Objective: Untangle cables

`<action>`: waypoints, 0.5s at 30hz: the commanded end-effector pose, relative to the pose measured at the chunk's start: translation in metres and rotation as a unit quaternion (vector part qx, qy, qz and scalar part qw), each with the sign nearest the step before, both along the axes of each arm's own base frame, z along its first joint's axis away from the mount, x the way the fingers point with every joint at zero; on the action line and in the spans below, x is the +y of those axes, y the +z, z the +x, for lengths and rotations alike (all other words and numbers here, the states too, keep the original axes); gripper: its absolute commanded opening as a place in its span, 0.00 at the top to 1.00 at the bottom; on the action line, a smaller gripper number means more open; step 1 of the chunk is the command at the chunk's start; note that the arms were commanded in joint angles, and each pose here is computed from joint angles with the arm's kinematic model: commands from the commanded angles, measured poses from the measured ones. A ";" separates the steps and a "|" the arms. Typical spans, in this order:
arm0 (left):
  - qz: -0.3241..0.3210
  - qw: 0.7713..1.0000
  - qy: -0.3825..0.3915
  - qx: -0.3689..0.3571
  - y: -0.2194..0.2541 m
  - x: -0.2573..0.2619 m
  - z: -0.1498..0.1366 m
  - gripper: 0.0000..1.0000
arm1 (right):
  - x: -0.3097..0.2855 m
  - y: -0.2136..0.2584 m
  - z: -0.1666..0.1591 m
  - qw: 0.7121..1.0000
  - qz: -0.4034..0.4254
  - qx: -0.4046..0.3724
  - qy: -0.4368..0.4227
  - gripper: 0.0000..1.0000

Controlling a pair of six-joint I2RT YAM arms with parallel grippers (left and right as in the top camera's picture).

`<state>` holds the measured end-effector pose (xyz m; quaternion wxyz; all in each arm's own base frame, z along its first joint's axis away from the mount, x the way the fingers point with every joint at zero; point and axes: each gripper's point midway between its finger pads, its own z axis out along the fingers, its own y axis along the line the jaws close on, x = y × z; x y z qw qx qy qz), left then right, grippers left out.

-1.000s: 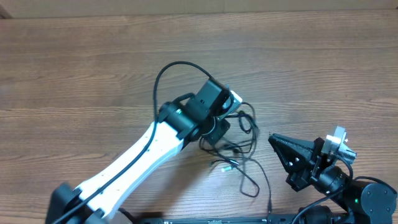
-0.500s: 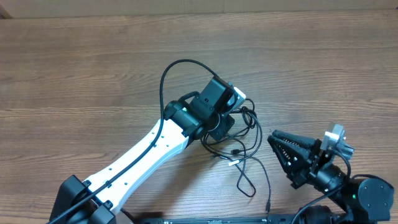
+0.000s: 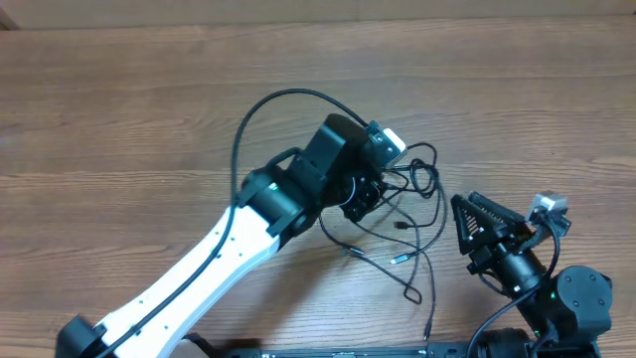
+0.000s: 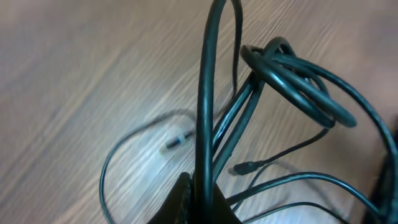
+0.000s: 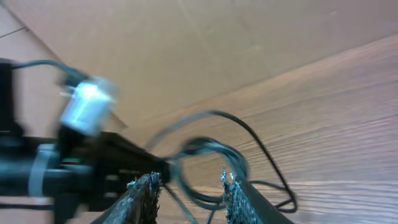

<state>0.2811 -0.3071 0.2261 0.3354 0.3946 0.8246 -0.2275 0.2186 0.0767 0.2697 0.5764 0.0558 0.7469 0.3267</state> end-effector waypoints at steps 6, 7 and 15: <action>-0.082 0.993 -0.061 -0.053 0.065 -0.003 -0.028 0.96 | -0.007 0.009 0.001 1.000 -0.002 -0.012 -0.021 0.58; -0.082 0.993 -0.061 -0.056 0.066 -0.003 -0.028 0.96 | -0.007 0.009 0.001 1.000 -0.002 -0.012 -0.021 0.58; -0.084 0.992 -0.065 -0.067 0.070 -0.004 -0.027 0.96 | 0.001 0.014 -0.003 1.000 0.001 -0.024 0.005 0.46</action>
